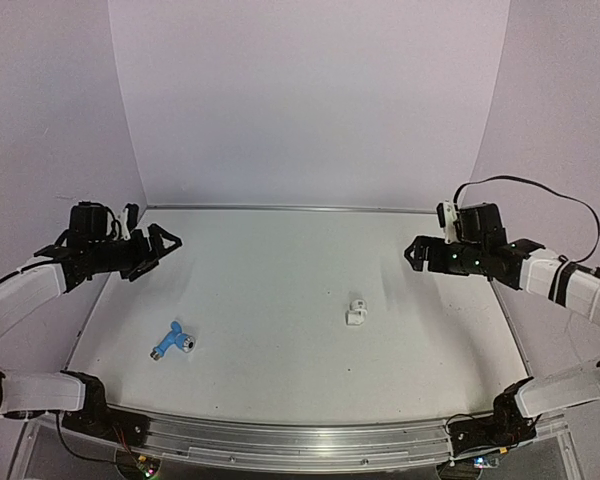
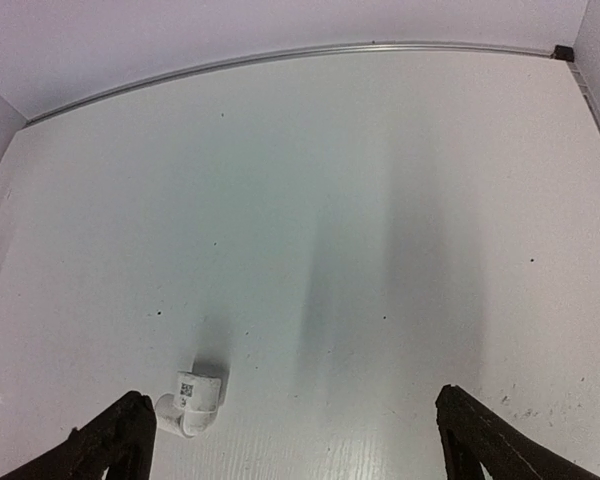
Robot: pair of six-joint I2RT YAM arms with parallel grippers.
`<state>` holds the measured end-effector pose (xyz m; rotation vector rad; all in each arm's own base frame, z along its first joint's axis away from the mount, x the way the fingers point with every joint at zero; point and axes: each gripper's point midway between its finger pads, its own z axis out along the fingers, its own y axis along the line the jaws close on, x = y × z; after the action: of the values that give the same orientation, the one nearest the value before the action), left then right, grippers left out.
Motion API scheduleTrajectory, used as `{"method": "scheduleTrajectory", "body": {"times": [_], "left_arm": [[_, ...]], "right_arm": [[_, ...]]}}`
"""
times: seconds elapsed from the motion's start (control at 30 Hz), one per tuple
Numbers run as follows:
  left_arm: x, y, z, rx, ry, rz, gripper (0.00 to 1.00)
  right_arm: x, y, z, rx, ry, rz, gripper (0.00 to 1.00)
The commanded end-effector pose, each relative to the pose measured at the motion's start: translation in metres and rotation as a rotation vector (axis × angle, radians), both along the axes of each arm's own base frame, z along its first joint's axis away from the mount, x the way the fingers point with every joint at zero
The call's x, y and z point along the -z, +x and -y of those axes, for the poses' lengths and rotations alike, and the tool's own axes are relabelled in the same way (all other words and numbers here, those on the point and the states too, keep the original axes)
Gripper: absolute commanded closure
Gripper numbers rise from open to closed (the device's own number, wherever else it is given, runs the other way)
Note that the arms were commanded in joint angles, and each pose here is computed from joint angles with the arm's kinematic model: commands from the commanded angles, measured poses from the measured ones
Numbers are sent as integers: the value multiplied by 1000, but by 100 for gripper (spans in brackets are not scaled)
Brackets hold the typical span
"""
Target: Install the water faucets
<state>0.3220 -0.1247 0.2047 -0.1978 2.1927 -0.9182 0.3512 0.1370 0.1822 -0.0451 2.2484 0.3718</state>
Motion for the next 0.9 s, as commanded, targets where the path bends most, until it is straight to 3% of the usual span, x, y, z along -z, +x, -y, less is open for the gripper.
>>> {"method": "scheduleTrajectory", "body": {"times": [0.0,0.33,0.67,0.87], "left_arm": [[23,-12,33,65,30,-69,1],[86,-38,41,3,245,-236,5],[97,-46,62,28,282,-255,5],[103,-47,69,40,298,-271,5]], "right_arm": [[2,2,-26,-101,74,-32,2],[25,-9,-67,-221,127,-136,2],[76,-21,-125,-215,86,-292,2],[104,-19,-127,-132,44,-342,2]]}}
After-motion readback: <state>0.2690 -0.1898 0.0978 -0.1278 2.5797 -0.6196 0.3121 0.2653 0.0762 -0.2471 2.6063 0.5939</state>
